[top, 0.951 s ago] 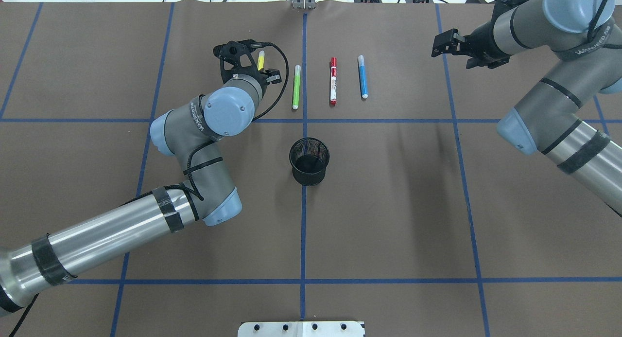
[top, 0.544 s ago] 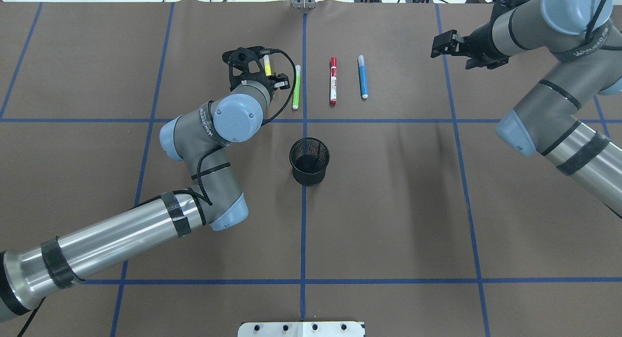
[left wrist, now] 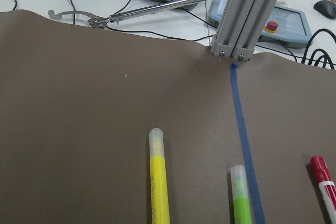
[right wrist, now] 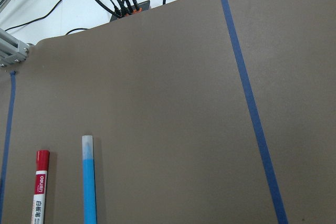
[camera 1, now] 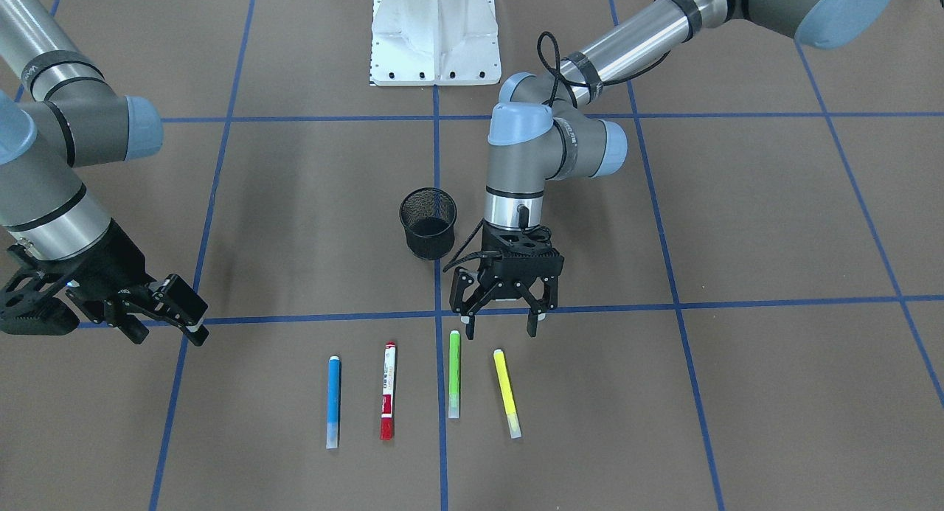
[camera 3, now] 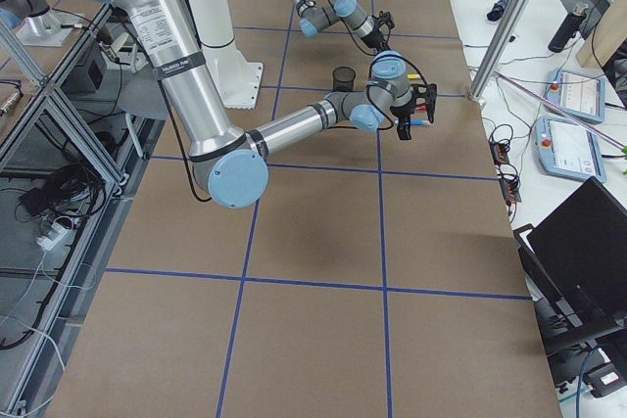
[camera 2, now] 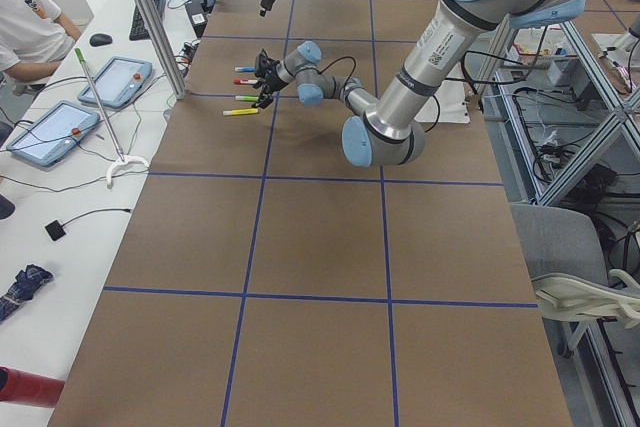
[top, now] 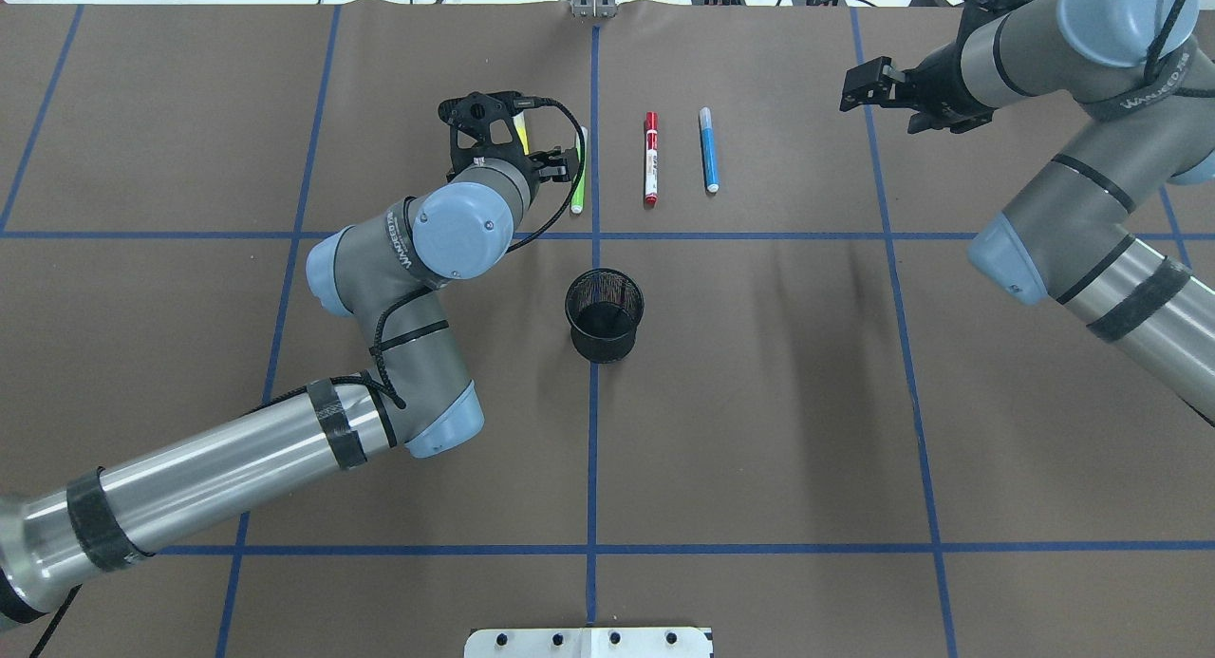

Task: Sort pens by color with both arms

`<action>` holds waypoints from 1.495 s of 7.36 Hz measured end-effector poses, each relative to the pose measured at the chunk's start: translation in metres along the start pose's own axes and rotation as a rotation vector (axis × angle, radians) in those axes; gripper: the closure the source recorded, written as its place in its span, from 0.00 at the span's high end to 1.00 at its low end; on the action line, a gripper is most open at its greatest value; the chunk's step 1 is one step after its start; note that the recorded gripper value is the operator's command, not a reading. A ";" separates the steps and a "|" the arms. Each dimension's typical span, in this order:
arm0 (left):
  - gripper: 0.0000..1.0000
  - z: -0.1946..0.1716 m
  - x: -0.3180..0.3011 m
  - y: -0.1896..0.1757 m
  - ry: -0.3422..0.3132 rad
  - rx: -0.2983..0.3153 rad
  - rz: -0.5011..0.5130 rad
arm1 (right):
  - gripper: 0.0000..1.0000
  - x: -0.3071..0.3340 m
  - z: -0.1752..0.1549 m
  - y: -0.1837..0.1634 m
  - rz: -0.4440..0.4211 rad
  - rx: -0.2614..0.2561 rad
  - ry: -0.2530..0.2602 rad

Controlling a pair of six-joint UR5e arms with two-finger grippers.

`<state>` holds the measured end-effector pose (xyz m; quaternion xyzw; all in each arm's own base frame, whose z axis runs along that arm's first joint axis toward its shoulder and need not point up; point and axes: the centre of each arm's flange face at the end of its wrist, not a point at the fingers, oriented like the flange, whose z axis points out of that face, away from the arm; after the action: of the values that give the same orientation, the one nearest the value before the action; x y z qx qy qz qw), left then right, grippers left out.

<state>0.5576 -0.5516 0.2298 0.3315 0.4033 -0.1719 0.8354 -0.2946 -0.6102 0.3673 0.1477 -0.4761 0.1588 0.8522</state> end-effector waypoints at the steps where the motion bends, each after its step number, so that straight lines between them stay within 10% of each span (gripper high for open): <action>1: 1.00 -0.024 -0.019 -0.013 -0.033 -0.054 0.058 | 1.00 0.001 -0.002 -0.003 -0.016 0.004 0.003; 5: 1.00 -0.127 -0.215 -0.104 -0.149 -0.380 0.273 | 1.00 0.095 -0.028 -0.041 -0.208 -0.009 0.079; 8: 1.00 -0.168 -0.391 -0.161 -0.144 -0.641 0.302 | 1.00 0.222 -0.066 -0.057 -0.282 -0.179 0.114; 11: 1.00 -0.191 -0.518 -0.174 -0.052 -0.734 0.216 | 1.00 0.314 -0.116 -0.071 -0.286 -0.303 0.127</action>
<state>0.0355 -0.5346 0.4785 0.0464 0.3793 0.0643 0.9219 -0.0210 -0.5869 0.5709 0.0738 -0.4139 -0.0283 0.9069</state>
